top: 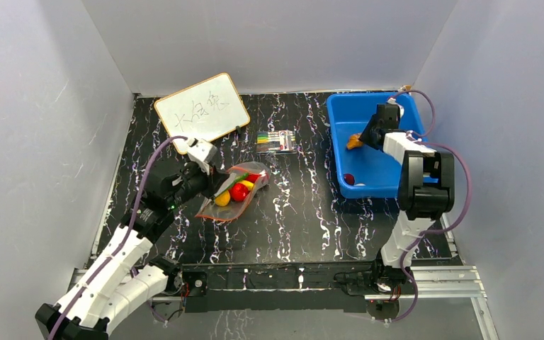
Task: Place the food in the zip-top bag and seal the zipper
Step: Pick up the fake seafood from the bin, then place the fake seafood in the zipper food storage bag, then adjust the bin at the center of the board, then pick up the fake vegetable from the bin.
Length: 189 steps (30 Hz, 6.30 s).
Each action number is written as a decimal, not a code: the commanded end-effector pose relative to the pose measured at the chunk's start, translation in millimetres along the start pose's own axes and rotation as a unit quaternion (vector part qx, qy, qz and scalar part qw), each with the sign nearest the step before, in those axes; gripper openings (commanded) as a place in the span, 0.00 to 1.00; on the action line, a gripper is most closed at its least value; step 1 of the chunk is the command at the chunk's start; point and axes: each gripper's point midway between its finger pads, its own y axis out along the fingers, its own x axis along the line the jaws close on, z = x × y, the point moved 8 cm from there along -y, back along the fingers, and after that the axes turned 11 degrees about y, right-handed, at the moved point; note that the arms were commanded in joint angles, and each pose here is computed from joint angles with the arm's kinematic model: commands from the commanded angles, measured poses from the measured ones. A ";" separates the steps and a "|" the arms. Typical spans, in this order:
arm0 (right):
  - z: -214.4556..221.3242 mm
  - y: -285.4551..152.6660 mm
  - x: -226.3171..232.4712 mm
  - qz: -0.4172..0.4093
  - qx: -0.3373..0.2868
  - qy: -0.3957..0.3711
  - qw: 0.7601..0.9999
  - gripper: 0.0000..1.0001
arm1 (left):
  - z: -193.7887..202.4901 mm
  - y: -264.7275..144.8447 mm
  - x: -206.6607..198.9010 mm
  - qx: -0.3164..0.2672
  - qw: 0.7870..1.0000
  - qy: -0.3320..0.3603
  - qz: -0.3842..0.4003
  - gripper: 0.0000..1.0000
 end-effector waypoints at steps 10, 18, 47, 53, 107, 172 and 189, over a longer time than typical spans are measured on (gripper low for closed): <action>-47.0 -102.7 13.7 -0.018 -0.103 -0.024 0.994 0.07 | -44.0 0.2 10.1 0.028 0.998 -0.047 -0.030 0.00; -51.8 -156.8 36.9 -0.093 -0.111 -0.044 0.988 0.05 | -62.6 8.4 10.7 0.047 0.994 -0.096 -0.027 0.00; 87.9 -327.9 208.1 -0.457 0.022 -0.129 0.880 0.06 | -68.1 18.0 35.7 0.081 0.989 -0.052 -0.113 0.00; 132.9 -338.8 223.6 -0.473 0.077 -0.159 0.863 0.08 | -58.6 24.1 24.1 0.077 0.991 -0.082 -0.067 0.00; 112.0 -347.0 200.1 -0.372 -0.010 -0.274 0.887 0.57 | -24.0 25.3 -9.0 -0.011 0.992 -0.110 0.052 0.00; -1.7 -156.0 86.6 -0.053 -0.009 -0.103 0.993 0.66 | 26.6 19.3 -4.6 0.045 0.998 -0.033 0.022 0.00; 8.5 -139.9 9.9 0.030 0.062 -0.092 0.993 0.59 | 5.3 29.9 17.7 0.077 0.980 -0.146 -0.115 0.00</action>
